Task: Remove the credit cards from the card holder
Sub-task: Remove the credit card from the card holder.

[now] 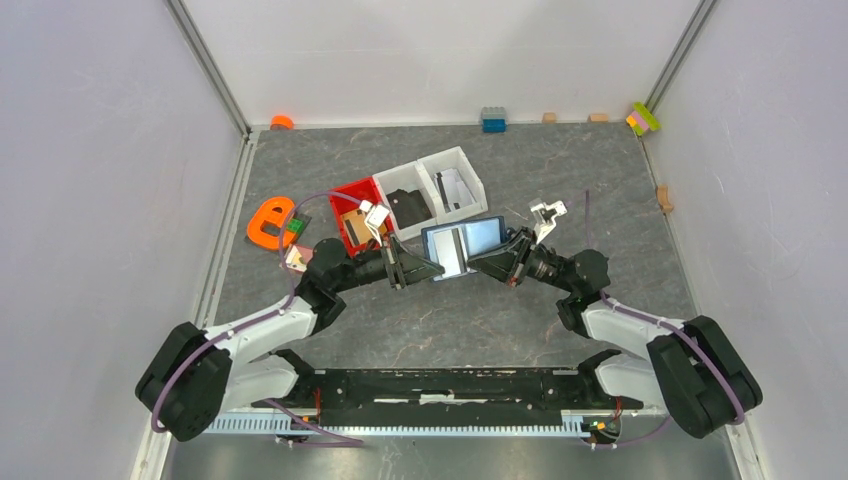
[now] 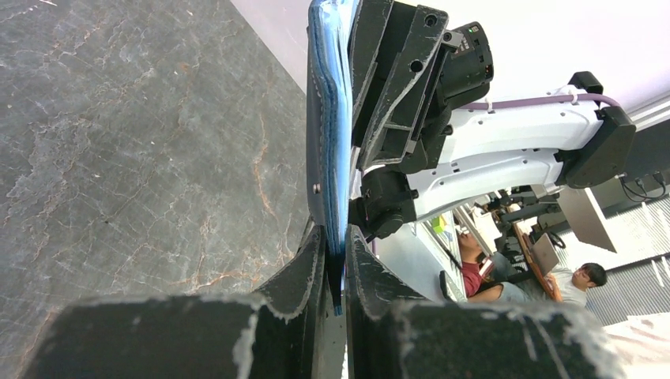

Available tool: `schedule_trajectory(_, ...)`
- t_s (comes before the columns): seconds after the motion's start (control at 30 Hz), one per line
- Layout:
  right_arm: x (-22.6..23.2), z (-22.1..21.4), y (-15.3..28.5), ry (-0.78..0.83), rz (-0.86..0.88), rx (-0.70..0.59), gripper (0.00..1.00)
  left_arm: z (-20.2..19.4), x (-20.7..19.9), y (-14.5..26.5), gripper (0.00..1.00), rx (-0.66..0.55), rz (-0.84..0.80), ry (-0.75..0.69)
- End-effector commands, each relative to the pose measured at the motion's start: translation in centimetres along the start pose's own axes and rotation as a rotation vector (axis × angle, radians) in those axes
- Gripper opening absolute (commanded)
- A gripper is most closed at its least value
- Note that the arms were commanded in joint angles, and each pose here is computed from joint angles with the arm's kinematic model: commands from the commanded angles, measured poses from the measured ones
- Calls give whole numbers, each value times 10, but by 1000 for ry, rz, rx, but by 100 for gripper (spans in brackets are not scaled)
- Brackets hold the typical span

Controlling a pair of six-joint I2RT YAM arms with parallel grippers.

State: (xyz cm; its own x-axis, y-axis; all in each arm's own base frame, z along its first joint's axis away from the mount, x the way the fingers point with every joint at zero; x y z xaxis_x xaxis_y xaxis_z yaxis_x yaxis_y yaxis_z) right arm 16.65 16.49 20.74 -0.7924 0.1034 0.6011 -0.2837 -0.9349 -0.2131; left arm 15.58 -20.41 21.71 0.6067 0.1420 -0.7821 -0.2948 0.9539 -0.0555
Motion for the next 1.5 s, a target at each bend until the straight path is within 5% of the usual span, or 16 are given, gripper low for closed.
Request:
schedule_trajectory(0.0, 17, 4, -2, 49, 135, 12, 17, 5, 1, -6, 2, -21, 22, -38)
schedule_trajectory(0.53, 12, -2, -7, 10, 126, 57, 25, -1, -6, -18, 2, 38, -21, -58)
schedule_trajectory(0.77, 18, 1, -6, 31, 155, 54, 2, 1, 13, -13, 2, -5, 228, -62)
schedule_trajectory(1.13, 19, 1, -7, 10, 177, 72, 10, 4, 15, -9, 2, -22, 243, -56)
schedule_trajectory(1.27, 12, -2, -10, 3, 143, 105, 13, 5, 9, -10, 16, -12, 186, -70)
schedule_trajectory(1.47, 7, -7, -14, 3, 115, 140, 18, 5, 6, -9, 15, -16, 161, -76)
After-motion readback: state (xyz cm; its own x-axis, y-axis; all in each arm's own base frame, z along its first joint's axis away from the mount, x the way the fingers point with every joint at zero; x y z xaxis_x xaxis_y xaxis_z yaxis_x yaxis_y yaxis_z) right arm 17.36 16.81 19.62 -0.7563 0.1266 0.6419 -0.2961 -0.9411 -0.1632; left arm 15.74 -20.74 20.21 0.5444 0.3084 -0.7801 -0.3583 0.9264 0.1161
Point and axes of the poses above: each gripper's point midway between its finger pads, its own y axis back along the fingers, its own x axis along the line the jaws close on, z = x × y, the point moved 10 cm from there along y, back along the fingers, and after that the axes turned 2 degrees about y, right-handed, at the moved point
